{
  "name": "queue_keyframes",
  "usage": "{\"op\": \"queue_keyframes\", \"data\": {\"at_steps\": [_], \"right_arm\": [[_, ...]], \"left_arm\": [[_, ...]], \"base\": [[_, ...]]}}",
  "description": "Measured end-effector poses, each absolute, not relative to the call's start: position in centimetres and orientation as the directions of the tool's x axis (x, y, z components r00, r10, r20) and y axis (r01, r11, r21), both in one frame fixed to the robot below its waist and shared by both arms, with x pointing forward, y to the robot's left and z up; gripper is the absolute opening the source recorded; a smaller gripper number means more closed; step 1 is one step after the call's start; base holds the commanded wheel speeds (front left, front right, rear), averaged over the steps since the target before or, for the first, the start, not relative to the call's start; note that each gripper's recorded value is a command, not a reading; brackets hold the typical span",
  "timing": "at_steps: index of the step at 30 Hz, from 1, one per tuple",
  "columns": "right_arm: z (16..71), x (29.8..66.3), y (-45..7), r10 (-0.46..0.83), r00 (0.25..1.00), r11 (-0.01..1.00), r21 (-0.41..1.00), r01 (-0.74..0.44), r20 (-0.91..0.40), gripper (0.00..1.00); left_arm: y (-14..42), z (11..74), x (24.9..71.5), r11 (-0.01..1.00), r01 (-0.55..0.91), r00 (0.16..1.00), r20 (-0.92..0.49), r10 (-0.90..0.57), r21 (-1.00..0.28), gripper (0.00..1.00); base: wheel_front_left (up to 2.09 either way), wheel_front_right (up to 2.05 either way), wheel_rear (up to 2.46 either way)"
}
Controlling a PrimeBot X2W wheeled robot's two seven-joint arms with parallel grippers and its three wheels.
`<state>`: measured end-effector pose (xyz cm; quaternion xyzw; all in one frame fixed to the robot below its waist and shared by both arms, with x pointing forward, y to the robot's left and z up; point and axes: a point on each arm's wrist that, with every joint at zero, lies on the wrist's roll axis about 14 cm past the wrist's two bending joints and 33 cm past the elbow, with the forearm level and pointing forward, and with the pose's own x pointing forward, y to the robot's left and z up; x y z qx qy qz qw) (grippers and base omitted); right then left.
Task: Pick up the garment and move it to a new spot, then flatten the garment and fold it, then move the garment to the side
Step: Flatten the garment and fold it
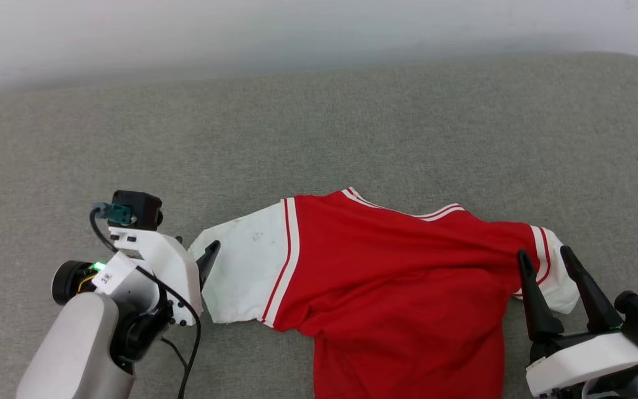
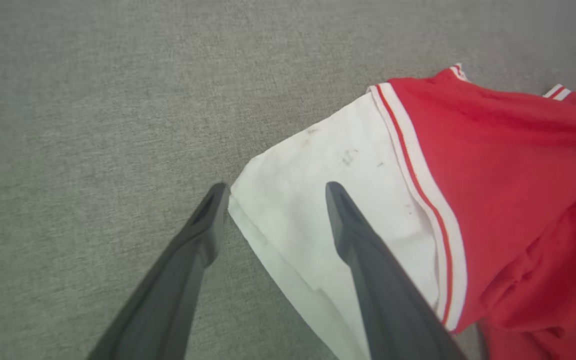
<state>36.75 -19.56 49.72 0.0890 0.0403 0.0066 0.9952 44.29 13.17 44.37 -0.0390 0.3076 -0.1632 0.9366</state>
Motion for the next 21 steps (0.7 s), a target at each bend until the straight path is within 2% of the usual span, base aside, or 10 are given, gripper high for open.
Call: {"op": "queue_keyframes", "data": {"at_steps": [9, 14, 15, 16, 17, 18, 21], "right_arm": [[47.3, 37.8, -20.7, -0.02, 0.992, 0.979, 0.197, 0.045, -0.125, 1.0], [46.5, 37.7, -21.4, -0.044, 0.989, 0.976, 0.204, 0.073, -0.144, 1.0], [46.5, 37.7, -21.5, -0.046, 0.989, 0.976, 0.205, 0.075, -0.143, 1.0], [46.5, 37.8, -21.5, -0.048, 0.989, 0.975, 0.21, 0.078, -0.142, 1.0], [46.5, 37.9, -21.6, -0.05, 0.989, 0.974, 0.212, 0.079, -0.139, 1.0], [46.5, 37.9, -21.8, -0.055, 0.989, 0.972, 0.218, 0.085, -0.138, 1.0], [46.5, 37.8, -22.3, -0.069, 0.987, 0.967, 0.232, 0.102, -0.146, 1.0]], "left_arm": [[12.5, 38.0, 43.8, 0.923, 0.367, 0.511, -0.803, -0.307, -0.119, 1.0], [12.4, 36.8, 43.5, 0.915, 0.39, 0.436, -0.854, -0.285, -0.106, 1.0], [12.4, 36.7, 43.5, 0.914, 0.393, 0.43, -0.857, -0.284, -0.105, 0.53], [12.3, 36.6, 43.4, 0.913, 0.394, 0.425, -0.859, -0.285, -0.108, 0.34], [12.2, 36.5, 43.4, 0.912, 0.396, 0.422, -0.86, -0.287, -0.11, 0.04], [12.1, 36.5, 43.4, 0.912, 0.394, 0.432, -0.853, -0.293, -0.113, 0.0], [12.0, 37.0, 43.6, 0.915, 0.39, 0.485, -0.822, -0.298, -0.102, 0.0]], "base": [[0.0, 0.0, 0.0], [0.0, 0.0, 0.0], [0.0, 0.0, 0.0], [0.0, 0.0, 0.0], [0.0, 0.0, 0.0], [0.0, 0.0, 0.0], [0.0, 0.0, 0.0]]}}
